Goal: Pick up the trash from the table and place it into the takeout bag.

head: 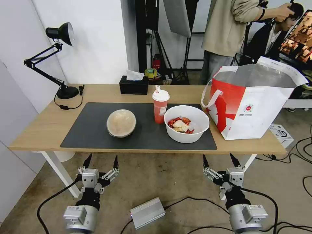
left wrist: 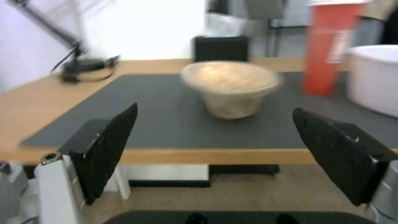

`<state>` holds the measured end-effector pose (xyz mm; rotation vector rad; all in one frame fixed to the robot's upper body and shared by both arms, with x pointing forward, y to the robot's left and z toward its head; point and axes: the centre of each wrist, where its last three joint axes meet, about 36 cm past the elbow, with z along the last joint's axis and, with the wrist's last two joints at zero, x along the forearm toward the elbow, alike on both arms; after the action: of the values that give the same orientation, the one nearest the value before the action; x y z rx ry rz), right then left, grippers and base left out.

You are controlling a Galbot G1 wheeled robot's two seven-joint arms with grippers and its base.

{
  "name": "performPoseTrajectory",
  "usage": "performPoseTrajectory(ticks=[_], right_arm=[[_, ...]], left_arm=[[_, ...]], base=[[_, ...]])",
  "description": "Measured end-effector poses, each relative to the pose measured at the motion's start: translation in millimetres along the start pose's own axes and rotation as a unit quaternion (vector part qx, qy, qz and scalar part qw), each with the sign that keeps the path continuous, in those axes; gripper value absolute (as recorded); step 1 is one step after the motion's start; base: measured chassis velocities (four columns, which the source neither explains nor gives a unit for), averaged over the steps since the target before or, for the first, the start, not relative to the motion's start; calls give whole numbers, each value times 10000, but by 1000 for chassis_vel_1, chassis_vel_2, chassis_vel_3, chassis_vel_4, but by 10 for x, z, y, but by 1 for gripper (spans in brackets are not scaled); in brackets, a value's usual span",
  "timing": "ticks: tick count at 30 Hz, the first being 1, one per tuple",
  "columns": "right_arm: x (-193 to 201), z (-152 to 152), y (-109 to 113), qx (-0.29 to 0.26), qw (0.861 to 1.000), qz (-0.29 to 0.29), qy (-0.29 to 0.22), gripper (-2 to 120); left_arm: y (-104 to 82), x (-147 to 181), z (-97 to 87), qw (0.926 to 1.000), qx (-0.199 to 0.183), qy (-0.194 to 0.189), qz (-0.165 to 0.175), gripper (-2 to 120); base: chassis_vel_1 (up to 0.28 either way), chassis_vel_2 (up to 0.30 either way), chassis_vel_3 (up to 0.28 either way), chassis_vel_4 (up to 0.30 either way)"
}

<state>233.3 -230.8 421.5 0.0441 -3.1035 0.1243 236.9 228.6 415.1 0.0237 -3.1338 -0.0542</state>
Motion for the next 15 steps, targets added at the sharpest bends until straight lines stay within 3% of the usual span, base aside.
performPoseTrajectory(ticks=[1, 5, 10, 15], right_arm=[[-51, 113, -71, 37, 10000, 19, 41, 100], [-209, 428, -326, 146, 9997, 139, 147, 100], [-363, 558, -668, 321, 9991, 255, -112, 100], [-350, 416, -679, 379, 9986, 177, -309, 100]], left_arm=[[34, -67, 155, 9997, 152, -53, -205, 100], [52, -122, 259, 9980, 436, -303, -351, 100], [60, -77, 86, 9975, 433, -526, -197, 100], [61, -16, -120, 9973, 331, -643, -116, 100]], base=[[0, 0, 0, 0], [0, 0, 0, 0], [0, 0, 0, 0], [0, 0, 0, 0]])
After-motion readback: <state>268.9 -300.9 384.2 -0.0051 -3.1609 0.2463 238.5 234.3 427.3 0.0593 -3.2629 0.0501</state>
